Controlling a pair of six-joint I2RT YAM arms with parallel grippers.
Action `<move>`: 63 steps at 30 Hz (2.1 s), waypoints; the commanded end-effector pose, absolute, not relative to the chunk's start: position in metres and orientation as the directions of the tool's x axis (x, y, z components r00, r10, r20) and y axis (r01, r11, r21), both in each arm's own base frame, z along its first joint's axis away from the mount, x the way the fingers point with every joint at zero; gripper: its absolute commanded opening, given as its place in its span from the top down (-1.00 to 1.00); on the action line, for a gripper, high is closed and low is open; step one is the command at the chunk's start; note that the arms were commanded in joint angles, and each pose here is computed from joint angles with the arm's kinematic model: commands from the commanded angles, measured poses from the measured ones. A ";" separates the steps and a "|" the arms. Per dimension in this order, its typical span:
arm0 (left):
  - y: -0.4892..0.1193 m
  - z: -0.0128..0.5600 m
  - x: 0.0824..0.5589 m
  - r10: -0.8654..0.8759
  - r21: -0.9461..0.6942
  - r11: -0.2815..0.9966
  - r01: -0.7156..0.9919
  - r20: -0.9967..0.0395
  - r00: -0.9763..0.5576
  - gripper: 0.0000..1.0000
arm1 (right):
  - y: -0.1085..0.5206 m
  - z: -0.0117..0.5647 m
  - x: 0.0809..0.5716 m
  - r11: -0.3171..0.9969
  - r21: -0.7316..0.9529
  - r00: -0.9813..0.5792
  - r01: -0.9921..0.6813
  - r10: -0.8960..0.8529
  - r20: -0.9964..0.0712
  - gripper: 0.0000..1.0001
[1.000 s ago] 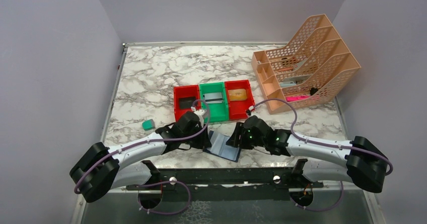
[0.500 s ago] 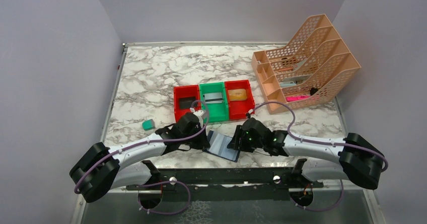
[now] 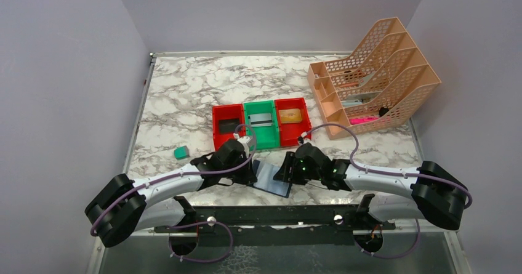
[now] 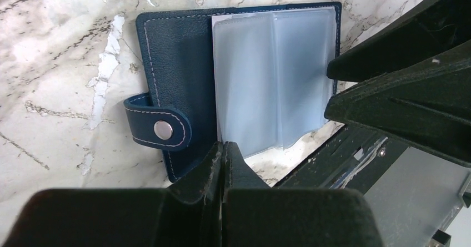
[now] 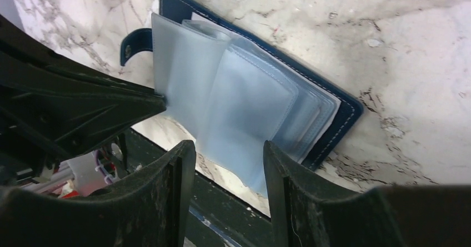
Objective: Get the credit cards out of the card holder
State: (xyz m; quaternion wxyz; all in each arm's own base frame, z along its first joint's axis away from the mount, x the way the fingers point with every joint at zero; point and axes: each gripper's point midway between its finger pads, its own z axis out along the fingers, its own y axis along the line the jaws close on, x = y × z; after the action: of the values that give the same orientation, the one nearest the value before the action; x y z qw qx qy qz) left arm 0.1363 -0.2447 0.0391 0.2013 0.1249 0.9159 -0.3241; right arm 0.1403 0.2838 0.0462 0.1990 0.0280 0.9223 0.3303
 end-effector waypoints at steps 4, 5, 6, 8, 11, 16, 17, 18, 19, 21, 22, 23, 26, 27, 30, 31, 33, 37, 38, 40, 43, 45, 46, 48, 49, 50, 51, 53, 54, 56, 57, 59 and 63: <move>-0.248 0.042 0.136 0.084 -0.554 0.749 0.362 -0.463 -0.882 1.00 | 0.310 0.078 0.149 0.696 0.706 -0.907 -0.132 0.204 -0.370 -0.06; -0.249 0.043 0.136 0.081 -0.556 0.749 0.361 -0.464 -0.882 1.00 | 0.311 0.079 0.149 0.694 0.707 -0.907 -0.136 0.201 -0.371 -0.06; -0.249 0.044 0.136 0.079 -0.558 0.747 0.362 -0.465 -0.882 1.00 | 0.312 0.079 0.149 0.691 0.709 -0.907 -0.138 0.199 -0.371 -0.06; -0.249 0.045 0.136 0.074 -0.561 0.746 0.358 -0.465 -0.882 1.00 | 0.315 0.081 0.149 0.682 0.716 -0.906 -0.148 0.196 -0.374 -0.07; -0.250 0.047 0.135 0.065 -0.566 0.744 0.355 -0.468 -0.881 1.00 | 0.319 0.084 0.150 0.670 0.725 -0.907 -0.159 0.191 -0.376 -0.07; -0.249 0.052 0.135 0.032 -0.580 0.741 0.338 -0.472 -0.881 1.00 | 0.314 0.080 0.153 0.720 0.679 -0.906 -0.144 0.180 -0.383 -0.10; -0.247 0.051 0.135 0.020 -0.583 0.743 0.328 -0.471 -0.882 1.00 | 0.308 0.076 0.155 0.748 0.652 -0.906 -0.124 0.183 -0.383 -0.12; -0.246 0.052 0.136 0.007 -0.586 0.744 0.320 -0.473 -0.881 1.00 | 0.299 0.070 0.154 0.784 0.613 -0.908 -0.095 0.183 -0.376 -0.13; -0.245 0.053 0.136 -0.004 -0.590 0.744 0.315 -0.475 -0.880 1.00 | 0.292 0.066 0.154 0.808 0.585 -0.909 -0.070 0.190 -0.371 -0.14; -0.243 0.053 0.135 -0.015 -0.592 0.745 0.309 -0.477 -0.879 1.00 | 0.282 0.062 0.152 0.832 0.554 -0.910 -0.039 0.200 -0.364 -0.18; -0.243 0.053 0.135 -0.017 -0.591 0.745 0.309 -0.479 -0.877 1.00 | 0.278 0.060 0.150 0.837 0.546 -0.912 -0.026 0.205 -0.357 -0.19; -0.242 0.053 0.135 -0.017 -0.590 0.746 0.309 -0.481 -0.877 1.00 | 0.276 0.058 0.148 0.838 0.546 -0.914 -0.016 0.209 -0.347 -0.20; -0.242 0.052 0.135 -0.010 -0.587 0.747 0.313 -0.481 -0.877 1.00 | 0.272 0.055 0.141 0.832 0.555 -0.922 0.012 0.224 -0.316 -0.22; -0.242 0.053 0.135 -0.006 -0.587 0.746 0.316 -0.481 -0.877 1.00 | 0.271 0.053 0.139 0.829 0.559 -0.925 0.019 0.227 -0.306 -0.22; -0.244 0.053 0.134 0.005 -0.586 0.743 0.324 -0.479 -0.878 1.00 | 0.271 0.049 0.135 0.822 0.569 -0.928 0.030 0.235 -0.289 -0.22; -0.244 0.053 0.134 0.007 -0.585 0.743 0.326 -0.479 -0.878 0.96 | 0.272 0.048 0.135 0.817 0.577 -0.928 0.028 0.236 -0.289 -0.22; -0.244 0.054 0.135 0.008 -0.584 0.742 0.330 -0.484 -0.875 0.74 | 0.274 0.043 0.136 0.807 0.589 -0.928 0.027 0.240 -0.287 -0.22; -0.242 0.055 0.138 0.012 -0.566 0.755 0.333 -0.495 -0.869 0.47 | 0.276 0.038 0.138 0.823 0.567 -0.930 0.035 0.235 -0.284 -0.22; -0.241 0.055 0.139 0.012 -0.557 0.761 0.332 -0.500 -0.866 0.38 | 0.276 0.036 0.139 0.827 0.562 -0.930 0.034 0.232 -0.286 -0.22; -0.238 0.054 0.142 0.015 -0.537 0.776 0.332 -0.509 -0.860 0.28 | 0.279 0.036 0.140 0.823 0.568 -0.931 0.020 0.223 -0.289 -0.20; -0.233 0.054 0.148 0.019 -0.498 0.804 0.325 -0.525 -0.851 0.14 | 0.279 0.041 0.142 0.825 0.565 -0.927 0.019 0.226 -0.299 -0.18; -0.230 0.054 0.152 0.019 -0.474 0.820 0.319 -0.535 -0.845 0.04 | 0.271 0.044 0.146 0.840 0.541 -0.913 0.036 0.247 -0.323 -0.18; -0.230 0.055 0.154 0.020 -0.469 0.823 0.321 -0.540 -0.841 0.00 | 0.267 0.047 0.149 0.846 0.532 -0.904 0.041 0.258 -0.341 -0.18; -0.229 0.054 0.154 0.020 -0.466 0.824 0.322 -0.544 -0.839 -0.09 | 0.263 0.054 0.152 0.845 0.533 -0.891 0.038 0.270 -0.365 -0.21; -0.229 0.054 0.155 0.019 -0.466 0.824 0.322 -0.545 -0.838 -0.12 | 0.265 0.059 0.153 0.838 0.546 -0.887 0.017 0.264 -0.378 -0.21; -0.229 0.053 0.154 0.020 -0.468 0.823 0.322 -0.543 -0.840 -0.13 | 0.269 0.064 0.154 0.825 0.565 -0.885 -0.012 0.254 -0.390 -0.22; -0.229 0.051 0.153 0.023 -0.470 0.821 0.324 -0.539 -0.842 -0.13 | 0.274 0.069 0.153 0.807 0.590 -0.886 -0.034 0.249 -0.392 -0.22; -0.229 0.047 0.150 0.029 -0.475 0.818 0.323 -0.528 -0.849 -0.12 | 0.283 0.074 0.151 0.777 0.627 -0.894 -0.056 0.241 -0.378 -0.22; -0.229 0.045 0.148 0.031 -0.477 0.818 0.321 -0.521 -0.853 -0.11 | 0.286 0.073 0.149 0.768 0.638 -0.900 -0.054 0.240 -0.365 -0.22; -0.229 0.042 0.146 0.035 -0.480 0.817 0.320 -0.512 -0.858 -0.09 | 0.290 0.068 0.145 0.763 0.645 -0.914 -0.038 0.234 -0.331 -0.22; -0.229 0.040 0.145 0.038 -0.481 0.816 0.320 -0.509 -0.860 -0.08 | 0.291 0.063 0.143 0.769 0.639 -0.921 -0.028 0.230 -0.316 -0.22; -0.228 0.038 0.144 0.038 -0.482 0.816 0.318 -0.505 -0.863 -0.05 | 0.291 0.054 0.141 0.782 0.624 -0.929 -0.009 0.224 -0.294 -0.21; -0.227 0.035 0.141 0.044 -0.483 0.816 0.318 -0.497 -0.867 0.01 | 0.292 0.041 0.136 0.792 0.611 -0.943 0.001 0.204 -0.263 -0.21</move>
State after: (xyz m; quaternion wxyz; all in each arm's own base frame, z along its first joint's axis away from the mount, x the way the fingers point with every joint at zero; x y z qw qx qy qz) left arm 0.1429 -0.2255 0.0376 0.2381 0.0905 0.9248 -0.2826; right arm 0.1411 0.2821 0.0430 0.1796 0.0562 0.9341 0.3032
